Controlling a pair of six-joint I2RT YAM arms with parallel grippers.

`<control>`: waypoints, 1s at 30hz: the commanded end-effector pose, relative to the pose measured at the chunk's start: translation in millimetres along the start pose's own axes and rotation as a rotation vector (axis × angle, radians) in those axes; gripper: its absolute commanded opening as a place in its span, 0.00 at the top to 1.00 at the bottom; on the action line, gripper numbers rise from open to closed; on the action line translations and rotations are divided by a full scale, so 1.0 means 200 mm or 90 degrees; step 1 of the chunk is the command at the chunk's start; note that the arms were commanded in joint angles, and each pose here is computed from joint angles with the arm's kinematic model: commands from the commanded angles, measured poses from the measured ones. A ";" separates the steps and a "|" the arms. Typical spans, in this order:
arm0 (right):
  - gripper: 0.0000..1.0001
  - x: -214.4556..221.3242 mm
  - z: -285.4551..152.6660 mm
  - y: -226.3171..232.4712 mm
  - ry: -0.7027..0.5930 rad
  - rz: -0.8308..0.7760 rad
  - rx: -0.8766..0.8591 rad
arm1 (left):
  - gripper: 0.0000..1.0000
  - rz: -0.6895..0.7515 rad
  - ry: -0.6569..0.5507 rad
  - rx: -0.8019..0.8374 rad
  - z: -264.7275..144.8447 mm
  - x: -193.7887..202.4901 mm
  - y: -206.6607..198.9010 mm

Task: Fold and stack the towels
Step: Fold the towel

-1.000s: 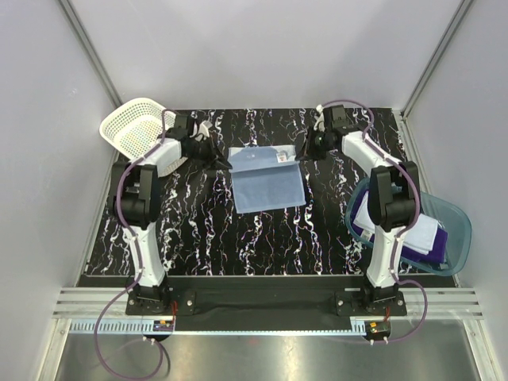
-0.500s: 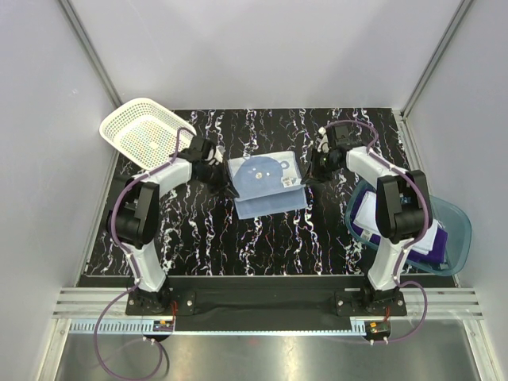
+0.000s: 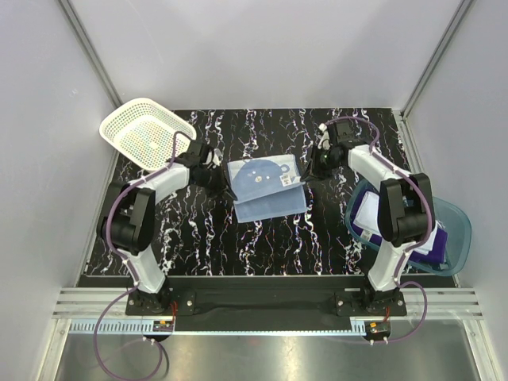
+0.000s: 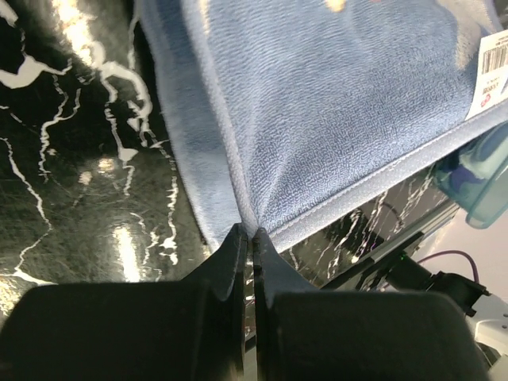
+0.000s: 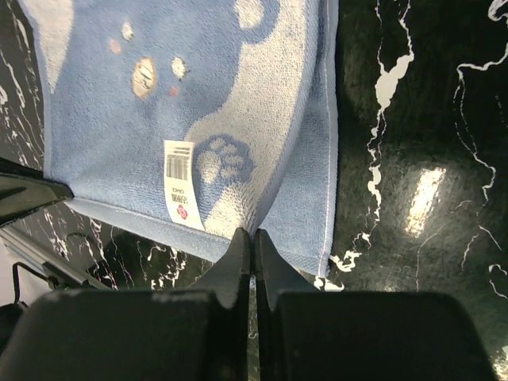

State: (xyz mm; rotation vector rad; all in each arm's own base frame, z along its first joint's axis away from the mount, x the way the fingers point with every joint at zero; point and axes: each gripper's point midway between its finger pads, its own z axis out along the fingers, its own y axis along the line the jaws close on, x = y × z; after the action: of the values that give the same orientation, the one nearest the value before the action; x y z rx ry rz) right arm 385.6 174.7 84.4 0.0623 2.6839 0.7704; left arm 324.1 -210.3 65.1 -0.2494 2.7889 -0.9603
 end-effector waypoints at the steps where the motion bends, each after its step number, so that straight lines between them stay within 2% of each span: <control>1: 1.00 -0.09 -0.14 0.00 -0.057 -0.017 0.042 | 1.00 0.021 -0.049 -0.009 -0.07 -0.02 -0.04; 5: 0.96 0.14 -0.06 -0.11 -0.014 0.018 0.048 | 0.98 0.011 -0.030 -0.031 0.02 0.10 0.05; 8: 0.96 0.20 -0.01 -0.15 0.003 0.026 0.045 | 0.98 0.002 -0.005 -0.048 0.08 0.18 0.10; 16: 0.93 0.28 0.04 -0.19 0.022 0.038 0.045 | 0.98 0.014 -0.001 -0.083 0.10 0.21 0.17; 20: 1.00 0.28 0.03 -0.16 0.024 0.037 0.032 | 1.00 0.023 -0.004 -0.096 0.06 0.22 0.17; 24: 1.00 0.21 -0.06 -0.10 0.001 0.034 0.034 | 1.00 0.038 -0.011 -0.073 0.00 0.18 0.07; 30: 1.00 0.35 -0.06 -0.16 -0.010 0.066 0.045 | 1.00 0.033 0.012 -0.035 0.05 0.29 0.04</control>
State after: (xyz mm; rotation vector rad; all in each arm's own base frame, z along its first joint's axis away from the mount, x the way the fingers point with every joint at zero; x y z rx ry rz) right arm 322.8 161.8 55.4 0.1745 2.7455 0.7683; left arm 276.9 -222.0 43.0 -0.1947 2.8383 -0.8708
